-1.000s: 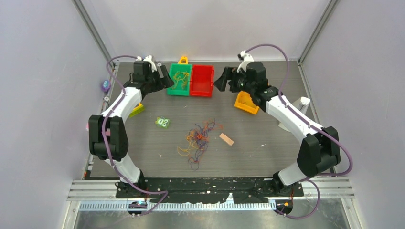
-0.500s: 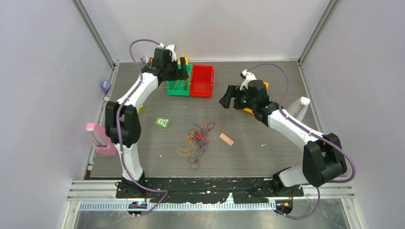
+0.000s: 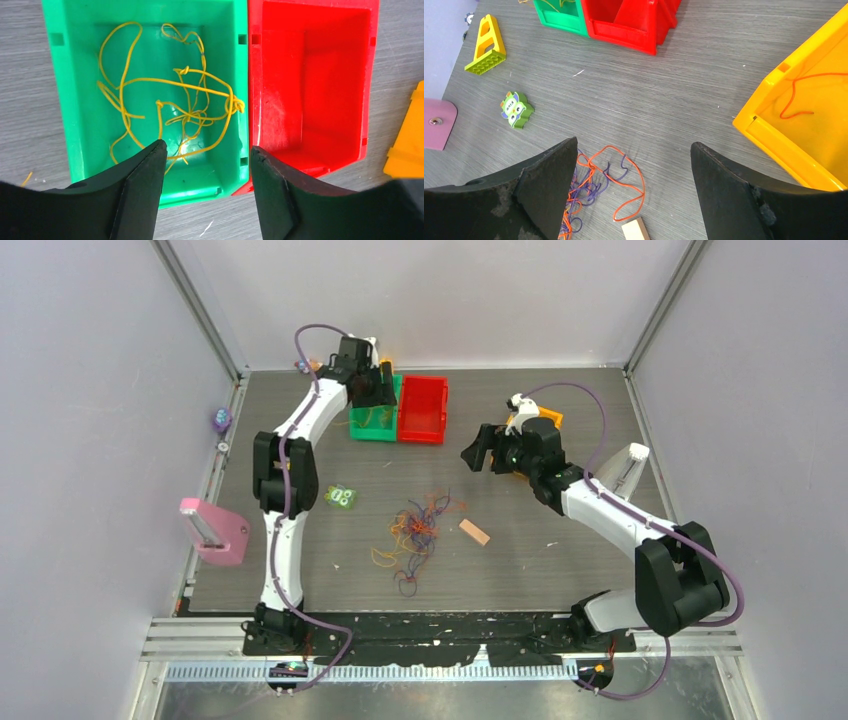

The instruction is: Untangle the cables

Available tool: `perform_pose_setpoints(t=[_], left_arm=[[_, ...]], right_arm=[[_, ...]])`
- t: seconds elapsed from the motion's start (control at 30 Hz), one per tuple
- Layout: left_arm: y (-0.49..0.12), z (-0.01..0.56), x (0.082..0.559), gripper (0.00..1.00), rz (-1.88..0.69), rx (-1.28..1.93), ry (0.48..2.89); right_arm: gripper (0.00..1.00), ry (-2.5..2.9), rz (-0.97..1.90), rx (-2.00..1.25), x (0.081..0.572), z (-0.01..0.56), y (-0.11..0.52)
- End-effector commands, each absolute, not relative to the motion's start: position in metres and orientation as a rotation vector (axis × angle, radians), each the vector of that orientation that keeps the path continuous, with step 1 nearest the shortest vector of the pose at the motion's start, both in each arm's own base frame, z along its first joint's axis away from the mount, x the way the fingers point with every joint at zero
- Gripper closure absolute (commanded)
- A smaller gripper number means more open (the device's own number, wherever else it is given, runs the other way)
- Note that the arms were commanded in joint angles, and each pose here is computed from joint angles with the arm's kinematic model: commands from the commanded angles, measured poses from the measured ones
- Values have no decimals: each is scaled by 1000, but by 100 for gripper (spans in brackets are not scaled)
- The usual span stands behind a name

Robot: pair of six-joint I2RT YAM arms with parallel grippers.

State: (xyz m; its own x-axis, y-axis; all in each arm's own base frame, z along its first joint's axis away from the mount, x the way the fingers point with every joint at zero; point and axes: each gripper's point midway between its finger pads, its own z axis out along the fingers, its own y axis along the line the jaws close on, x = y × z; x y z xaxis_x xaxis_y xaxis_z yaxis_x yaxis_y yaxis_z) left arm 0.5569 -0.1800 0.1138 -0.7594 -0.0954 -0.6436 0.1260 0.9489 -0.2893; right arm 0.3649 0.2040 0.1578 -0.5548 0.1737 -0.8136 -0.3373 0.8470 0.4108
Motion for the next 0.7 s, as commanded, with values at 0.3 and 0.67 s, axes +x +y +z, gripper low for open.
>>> perform_pose_setpoints(t=[0.3, 0.67], left_arm=[[-183, 108, 561, 95, -458, 9, 2433], [-166, 75, 514, 100, -382, -3, 2541]], right_arm=[[12, 1932, 679, -129, 372, 191, 205], [12, 1925, 677, -130, 366, 194, 202]])
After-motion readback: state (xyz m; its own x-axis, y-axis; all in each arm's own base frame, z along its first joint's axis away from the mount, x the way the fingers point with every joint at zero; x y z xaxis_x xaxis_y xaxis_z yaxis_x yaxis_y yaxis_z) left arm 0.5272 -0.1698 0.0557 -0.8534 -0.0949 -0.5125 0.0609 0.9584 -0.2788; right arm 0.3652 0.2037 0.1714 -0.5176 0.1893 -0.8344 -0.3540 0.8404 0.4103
